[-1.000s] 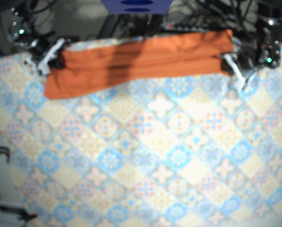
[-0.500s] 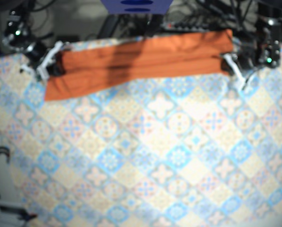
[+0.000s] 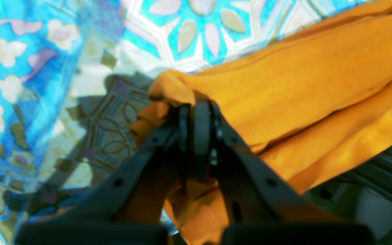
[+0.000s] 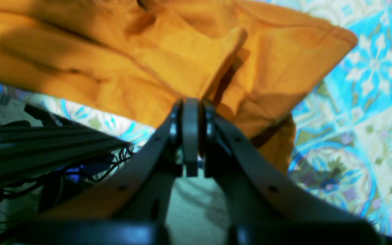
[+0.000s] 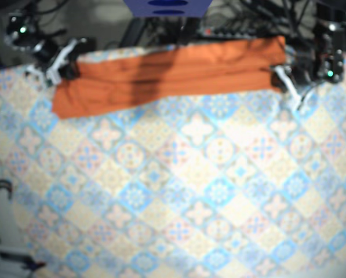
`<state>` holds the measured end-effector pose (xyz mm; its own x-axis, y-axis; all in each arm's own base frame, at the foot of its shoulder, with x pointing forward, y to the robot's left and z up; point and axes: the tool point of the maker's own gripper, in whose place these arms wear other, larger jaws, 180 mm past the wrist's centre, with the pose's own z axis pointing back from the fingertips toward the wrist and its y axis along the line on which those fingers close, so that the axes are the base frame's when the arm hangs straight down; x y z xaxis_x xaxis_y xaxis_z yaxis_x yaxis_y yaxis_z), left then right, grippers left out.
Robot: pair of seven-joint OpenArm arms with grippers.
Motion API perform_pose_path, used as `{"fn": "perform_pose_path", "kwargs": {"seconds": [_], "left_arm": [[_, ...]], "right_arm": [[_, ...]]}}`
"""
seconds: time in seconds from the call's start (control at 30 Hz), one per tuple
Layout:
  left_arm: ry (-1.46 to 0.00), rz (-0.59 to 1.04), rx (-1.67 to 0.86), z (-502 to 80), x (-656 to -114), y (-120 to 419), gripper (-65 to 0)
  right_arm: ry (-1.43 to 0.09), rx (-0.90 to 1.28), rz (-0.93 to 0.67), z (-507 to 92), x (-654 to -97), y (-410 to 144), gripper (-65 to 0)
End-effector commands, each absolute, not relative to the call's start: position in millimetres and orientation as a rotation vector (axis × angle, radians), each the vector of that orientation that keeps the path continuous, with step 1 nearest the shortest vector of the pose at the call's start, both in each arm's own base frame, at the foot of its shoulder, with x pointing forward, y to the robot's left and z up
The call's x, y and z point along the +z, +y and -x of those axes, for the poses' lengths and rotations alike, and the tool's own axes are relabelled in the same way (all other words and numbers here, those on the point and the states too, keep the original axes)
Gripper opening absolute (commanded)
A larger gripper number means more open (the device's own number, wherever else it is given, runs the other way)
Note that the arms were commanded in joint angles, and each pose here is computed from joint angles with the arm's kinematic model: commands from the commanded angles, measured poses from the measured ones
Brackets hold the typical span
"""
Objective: Fold the T-shirt properly
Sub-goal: 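Hold the strip ends and pull the right gripper's end outward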
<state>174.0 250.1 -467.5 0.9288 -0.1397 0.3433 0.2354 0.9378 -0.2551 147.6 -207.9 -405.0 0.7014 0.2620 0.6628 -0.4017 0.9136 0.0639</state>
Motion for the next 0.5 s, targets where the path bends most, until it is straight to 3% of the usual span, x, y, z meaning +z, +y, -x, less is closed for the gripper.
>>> {"fn": "perform_pose_path", "kwargs": {"seconds": [0.0,0.47], "left_arm": [[-0.321,0.285,-0.214,-173.6,-465.5,253.7,-65.0],[-0.321,0.285,-0.214,-173.6,-465.5,253.7,-65.0]], "right_arm": [[-0.738,0.377,-0.214,-151.5,-395.2,-208.9,-63.9],[-0.724,0.351,-0.234,-140.6,-399.3,-201.4,-63.9]]}}
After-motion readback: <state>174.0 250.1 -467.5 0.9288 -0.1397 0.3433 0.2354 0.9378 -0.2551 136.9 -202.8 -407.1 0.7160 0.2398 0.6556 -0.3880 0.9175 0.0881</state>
